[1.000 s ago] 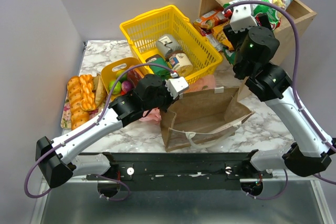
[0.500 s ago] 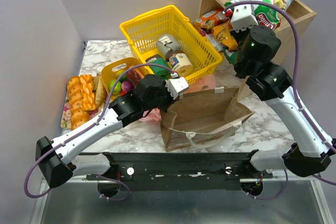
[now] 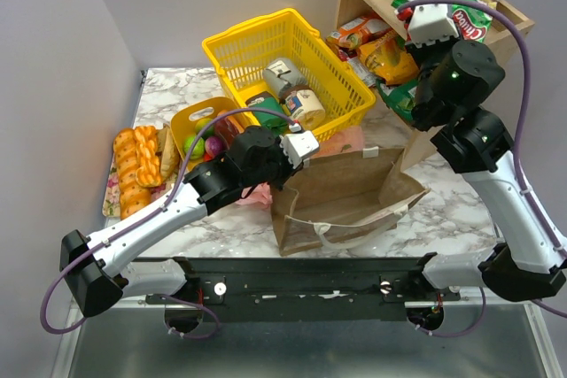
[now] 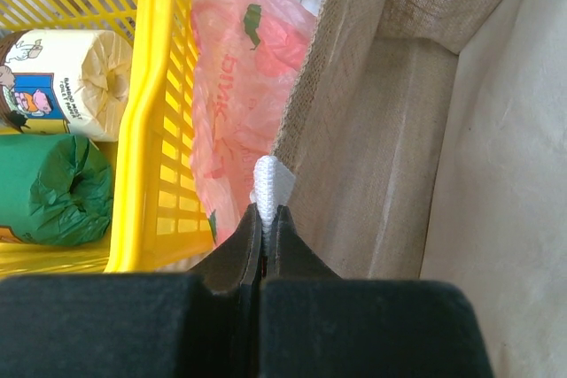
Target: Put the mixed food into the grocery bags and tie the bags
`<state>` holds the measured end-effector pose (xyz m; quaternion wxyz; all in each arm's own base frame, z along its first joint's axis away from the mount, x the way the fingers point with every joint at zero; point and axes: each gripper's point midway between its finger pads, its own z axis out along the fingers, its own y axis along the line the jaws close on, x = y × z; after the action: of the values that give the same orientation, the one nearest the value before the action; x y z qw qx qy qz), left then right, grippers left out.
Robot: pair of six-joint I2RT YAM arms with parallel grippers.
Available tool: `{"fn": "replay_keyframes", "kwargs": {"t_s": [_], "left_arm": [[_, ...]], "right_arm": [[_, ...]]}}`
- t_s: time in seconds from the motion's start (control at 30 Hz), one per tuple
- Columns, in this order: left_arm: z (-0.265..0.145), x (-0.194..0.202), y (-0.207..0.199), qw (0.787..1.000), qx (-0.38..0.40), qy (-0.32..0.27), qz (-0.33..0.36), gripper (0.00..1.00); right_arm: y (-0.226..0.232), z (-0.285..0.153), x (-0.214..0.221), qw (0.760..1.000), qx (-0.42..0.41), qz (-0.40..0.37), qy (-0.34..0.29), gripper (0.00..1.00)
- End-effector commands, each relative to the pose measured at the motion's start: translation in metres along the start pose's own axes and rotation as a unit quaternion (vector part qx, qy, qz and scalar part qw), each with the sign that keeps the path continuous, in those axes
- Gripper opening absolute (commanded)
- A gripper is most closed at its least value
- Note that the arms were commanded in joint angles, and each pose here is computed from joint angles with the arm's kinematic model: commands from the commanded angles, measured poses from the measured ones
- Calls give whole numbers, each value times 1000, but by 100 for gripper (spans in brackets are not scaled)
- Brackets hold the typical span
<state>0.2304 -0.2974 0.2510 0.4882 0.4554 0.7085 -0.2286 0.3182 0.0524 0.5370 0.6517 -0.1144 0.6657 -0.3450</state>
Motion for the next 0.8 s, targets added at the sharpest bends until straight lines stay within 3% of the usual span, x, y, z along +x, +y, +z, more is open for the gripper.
{"fn": "replay_keyframes", "kwargs": {"t_s": [0.0,0.77], "left_arm": [[-5,-18,-5,1000,10,-22,1,0],[0,-15,-8,1000,11,-15,0,0]], "right_arm": [[-54,-12,-8,998,58,27,-5,1],[-185,-57,-28,977,183,93,-59,1]]}}
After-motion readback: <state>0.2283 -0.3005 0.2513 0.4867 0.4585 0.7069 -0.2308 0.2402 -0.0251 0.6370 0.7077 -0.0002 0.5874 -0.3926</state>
